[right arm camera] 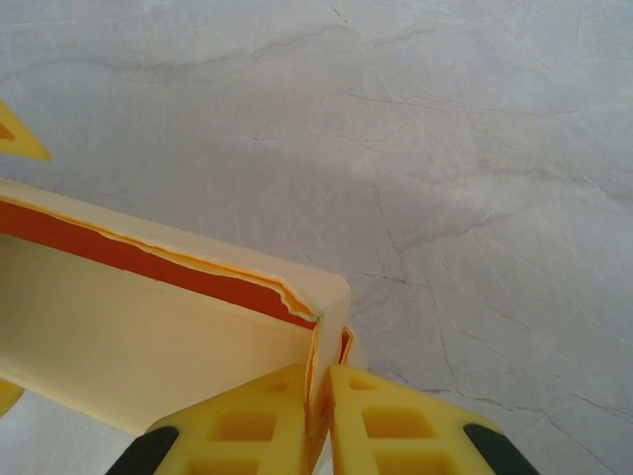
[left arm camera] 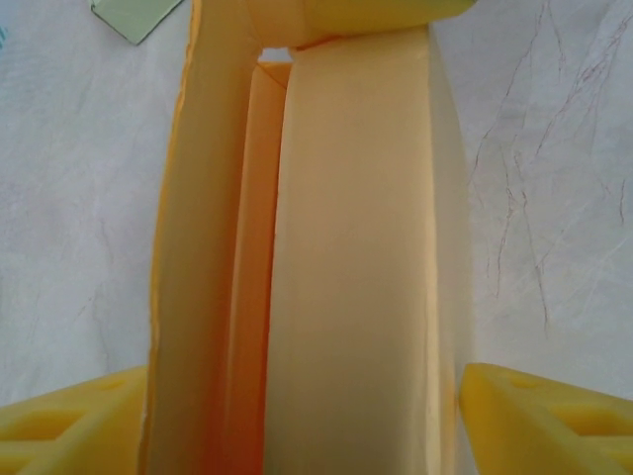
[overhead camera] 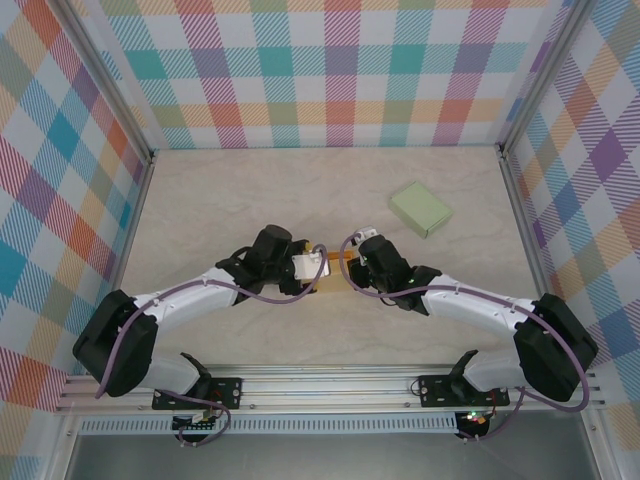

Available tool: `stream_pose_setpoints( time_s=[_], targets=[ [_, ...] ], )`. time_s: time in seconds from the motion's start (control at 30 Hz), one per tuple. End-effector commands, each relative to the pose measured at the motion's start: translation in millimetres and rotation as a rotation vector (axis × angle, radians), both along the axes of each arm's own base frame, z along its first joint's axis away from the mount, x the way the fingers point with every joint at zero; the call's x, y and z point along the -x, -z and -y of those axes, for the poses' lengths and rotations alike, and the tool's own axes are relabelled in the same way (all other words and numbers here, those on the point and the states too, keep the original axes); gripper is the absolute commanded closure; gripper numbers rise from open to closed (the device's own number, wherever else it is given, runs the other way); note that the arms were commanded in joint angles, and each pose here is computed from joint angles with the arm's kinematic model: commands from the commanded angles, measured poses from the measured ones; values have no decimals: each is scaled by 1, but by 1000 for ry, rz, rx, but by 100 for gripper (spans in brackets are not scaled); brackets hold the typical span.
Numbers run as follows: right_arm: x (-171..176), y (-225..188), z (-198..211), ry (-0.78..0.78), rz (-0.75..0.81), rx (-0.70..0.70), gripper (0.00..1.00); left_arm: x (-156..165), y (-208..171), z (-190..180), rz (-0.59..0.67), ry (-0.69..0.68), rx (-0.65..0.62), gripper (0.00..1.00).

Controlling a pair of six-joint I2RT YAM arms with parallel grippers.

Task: Fold the paper box

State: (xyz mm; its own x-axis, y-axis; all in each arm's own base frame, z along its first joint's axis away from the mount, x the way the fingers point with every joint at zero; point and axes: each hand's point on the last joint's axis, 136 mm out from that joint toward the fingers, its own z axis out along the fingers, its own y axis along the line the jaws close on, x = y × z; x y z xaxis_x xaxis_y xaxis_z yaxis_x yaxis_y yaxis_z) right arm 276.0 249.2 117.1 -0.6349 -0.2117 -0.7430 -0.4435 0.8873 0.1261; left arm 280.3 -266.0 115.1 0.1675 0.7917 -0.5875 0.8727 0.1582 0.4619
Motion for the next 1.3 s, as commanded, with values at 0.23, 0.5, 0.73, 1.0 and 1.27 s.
stream_pose_setpoints(
  time_s=[0.23, 0.5, 0.73, 1.0, 1.27],
  targets=[
    [14, 0, -2, -26, -70, -2, 80, -6, 3, 2, -31, -27, -68, 37],
    [19, -34, 6, 23, -53, -91, 63, -8, 11, 1, -58, -40, -94, 41],
    [13, -58, 23, 123, -61, -179, 46, -8, 13, -1, -71, -48, -116, 40],
    [-19, -59, 21, 173, -166, -267, 35, -8, 15, -1, -87, -51, -126, 38],
    [-38, -35, 3, 157, -282, -277, 35, -10, 14, 0, -93, -63, -129, 38]
  ],
)
